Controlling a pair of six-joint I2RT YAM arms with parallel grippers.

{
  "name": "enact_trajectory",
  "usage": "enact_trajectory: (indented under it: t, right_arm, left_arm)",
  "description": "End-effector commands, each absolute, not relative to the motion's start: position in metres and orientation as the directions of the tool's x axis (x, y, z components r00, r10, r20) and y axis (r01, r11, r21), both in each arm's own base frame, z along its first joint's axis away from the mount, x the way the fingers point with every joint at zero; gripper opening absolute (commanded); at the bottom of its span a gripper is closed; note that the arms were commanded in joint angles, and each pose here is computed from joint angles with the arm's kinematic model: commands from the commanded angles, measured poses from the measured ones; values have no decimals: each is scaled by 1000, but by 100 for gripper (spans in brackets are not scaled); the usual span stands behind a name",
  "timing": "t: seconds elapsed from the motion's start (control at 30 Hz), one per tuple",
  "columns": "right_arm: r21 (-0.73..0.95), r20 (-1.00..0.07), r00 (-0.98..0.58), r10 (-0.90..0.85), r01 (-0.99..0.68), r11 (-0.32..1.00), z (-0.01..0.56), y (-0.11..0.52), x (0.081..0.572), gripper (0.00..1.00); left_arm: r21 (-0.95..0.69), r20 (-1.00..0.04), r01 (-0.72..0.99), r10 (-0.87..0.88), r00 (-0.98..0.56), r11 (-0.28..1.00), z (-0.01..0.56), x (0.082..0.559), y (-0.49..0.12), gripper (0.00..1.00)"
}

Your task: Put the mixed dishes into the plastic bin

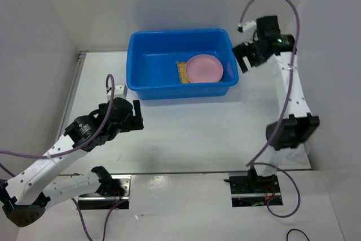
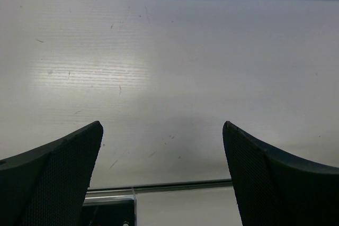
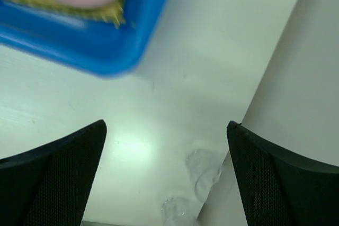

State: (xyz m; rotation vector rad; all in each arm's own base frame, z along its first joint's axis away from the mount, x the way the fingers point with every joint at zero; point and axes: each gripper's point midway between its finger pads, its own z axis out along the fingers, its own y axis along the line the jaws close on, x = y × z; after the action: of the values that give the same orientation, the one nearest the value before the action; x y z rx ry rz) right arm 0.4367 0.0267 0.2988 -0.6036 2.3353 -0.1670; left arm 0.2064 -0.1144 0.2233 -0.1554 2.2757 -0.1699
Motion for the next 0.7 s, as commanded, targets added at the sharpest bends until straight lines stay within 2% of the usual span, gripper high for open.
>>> enact_trajectory:
  t: [0.0,0.03,0.07,0.1,0.17,0.23,0.27,0.47,0.67]
  right_arm:
    - [-260,-412,-838,-356,-266,928,228,-43,371,98]
    - [-294,-451,-827,-336,-218,931,239,-60,357,98]
    - [-288,-391,-876,-281,-174,942,213,-84,334,98]
    - [-309,-411,-869,-275,-152,939,217,-97,325,98]
    - [-302,-356,-908,-222,-113,947,191,-121,296,95]
    - [-335,-362,-905,-223,-97,937,188,-133,284,93]
    - [-333,-320,-925,-205,-93,938,169,-139,268,93]
    - [-362,-263,-944,-200,-96,927,130,-154,242,92]
    - [-342,-234,-951,-200,-112,933,105,-163,251,91]
  left_arm:
    - [-200,-753,-45,-183,-633,979,229,208,-116,100]
    - [-213,-759,-42,-192,-623,976,232,208,-116,100]
    - [-222,-762,-40,-199,-616,974,235,207,-115,100]
    - [-225,-765,-26,-193,-615,974,236,208,-118,100]
    - [-232,-767,-12,-190,-613,973,236,206,-119,100]
    - [-229,-765,2,-179,-619,973,236,205,-120,100]
    - [-229,-765,2,-179,-619,973,236,205,-120,100]
    - [-253,-770,14,-193,-608,967,241,204,-121,100]
    - [-265,-776,18,-203,-598,964,245,202,-120,100]
